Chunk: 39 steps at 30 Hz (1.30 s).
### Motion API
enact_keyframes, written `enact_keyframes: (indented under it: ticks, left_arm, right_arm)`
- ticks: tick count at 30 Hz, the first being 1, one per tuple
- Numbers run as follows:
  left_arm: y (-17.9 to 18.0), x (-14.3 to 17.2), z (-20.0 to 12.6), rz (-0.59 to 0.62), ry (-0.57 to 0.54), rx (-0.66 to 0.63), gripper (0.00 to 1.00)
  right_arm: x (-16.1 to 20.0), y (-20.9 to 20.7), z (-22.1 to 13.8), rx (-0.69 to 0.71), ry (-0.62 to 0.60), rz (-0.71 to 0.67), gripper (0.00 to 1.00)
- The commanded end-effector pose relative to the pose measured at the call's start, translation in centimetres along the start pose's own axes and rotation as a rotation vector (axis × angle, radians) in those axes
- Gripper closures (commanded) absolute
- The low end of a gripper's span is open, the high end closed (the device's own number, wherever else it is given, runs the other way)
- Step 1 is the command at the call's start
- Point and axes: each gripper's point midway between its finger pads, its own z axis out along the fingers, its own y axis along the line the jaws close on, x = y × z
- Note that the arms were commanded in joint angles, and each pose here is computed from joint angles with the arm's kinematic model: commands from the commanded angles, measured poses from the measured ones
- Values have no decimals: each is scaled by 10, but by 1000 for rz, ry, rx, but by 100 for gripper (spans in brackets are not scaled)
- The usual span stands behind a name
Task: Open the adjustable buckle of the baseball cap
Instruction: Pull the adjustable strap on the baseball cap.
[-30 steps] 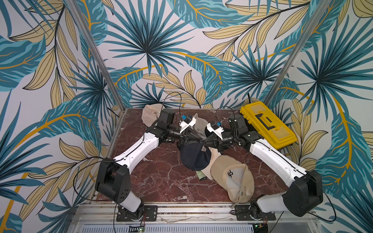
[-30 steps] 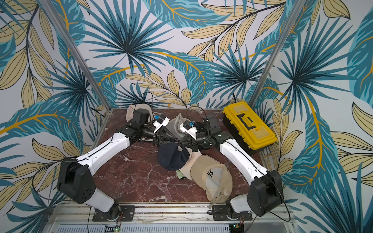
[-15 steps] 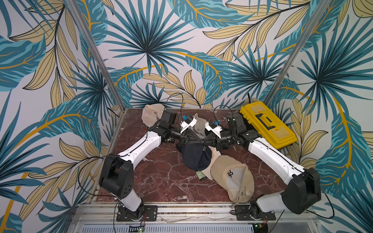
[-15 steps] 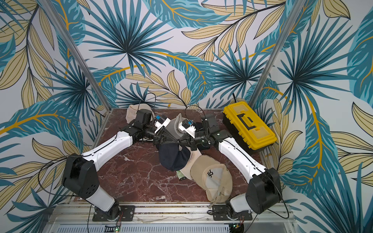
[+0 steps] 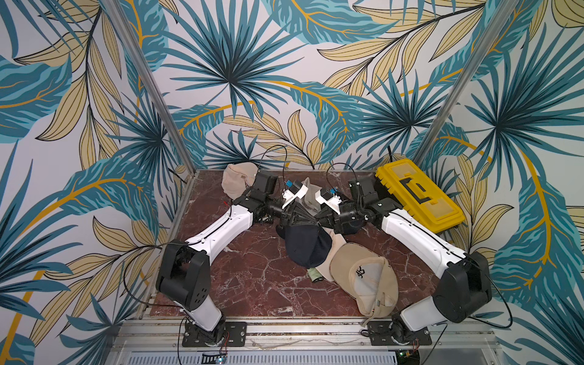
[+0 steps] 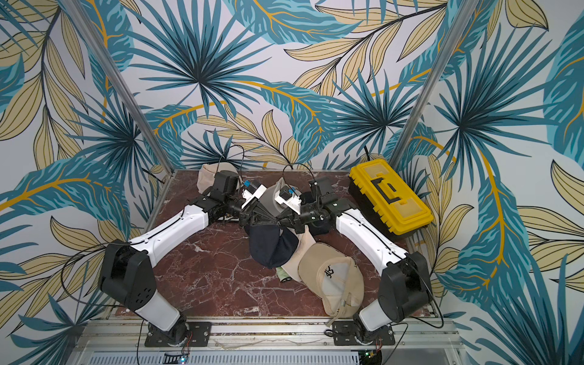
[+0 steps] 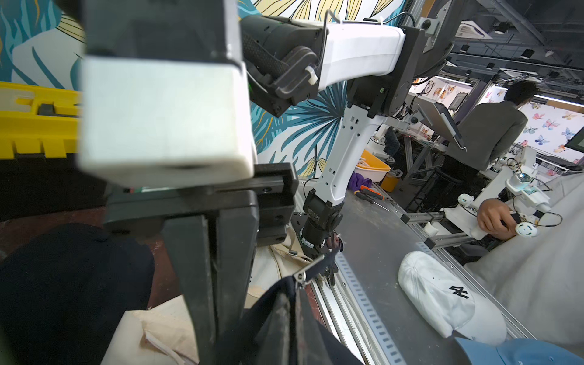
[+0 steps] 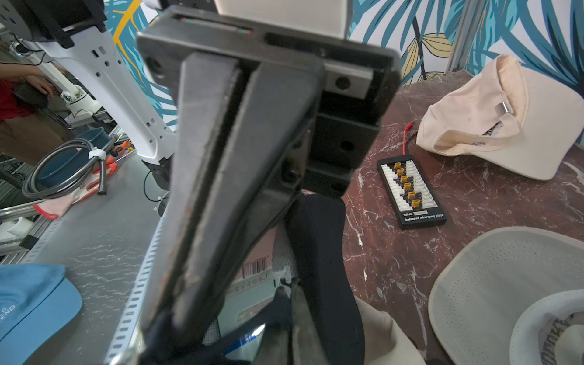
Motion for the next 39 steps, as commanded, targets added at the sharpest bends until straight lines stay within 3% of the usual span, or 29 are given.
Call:
enact_keyframes:
  ticks: [1,10,20,21,24,28,34,39]
  left_arm:
    - [-24,-19,1,83,-17,56,100]
    - [-32,-28,0,104,-16,39,100]
    - [-26,-37,-9,112,-10,-51,100]
    - [-20,-37,-11,105,-5,-89,100]
    - [8,-38,-21,46,10,-263,100]
    - [40,-47,-47,-45,-5,-510,100]
    - [87,-55,-133,-195,-108,-1064,100]
    - [83,-56,-195,-232,-201,-1397,100]
  right_arm:
    - [12,-7,6,12,57,16,100]
    - [23,-36,7,118,109,94,100]
    - [30,-116,-40,486,30,370,100]
    - [29,-119,-46,504,3,383,100]
    - [12,-112,-58,496,-107,341,65]
    - [-4,-102,-77,576,-221,292,40]
    - [-4,-95,-115,774,-274,367,17]
    - [12,-91,-136,902,-269,433,14]
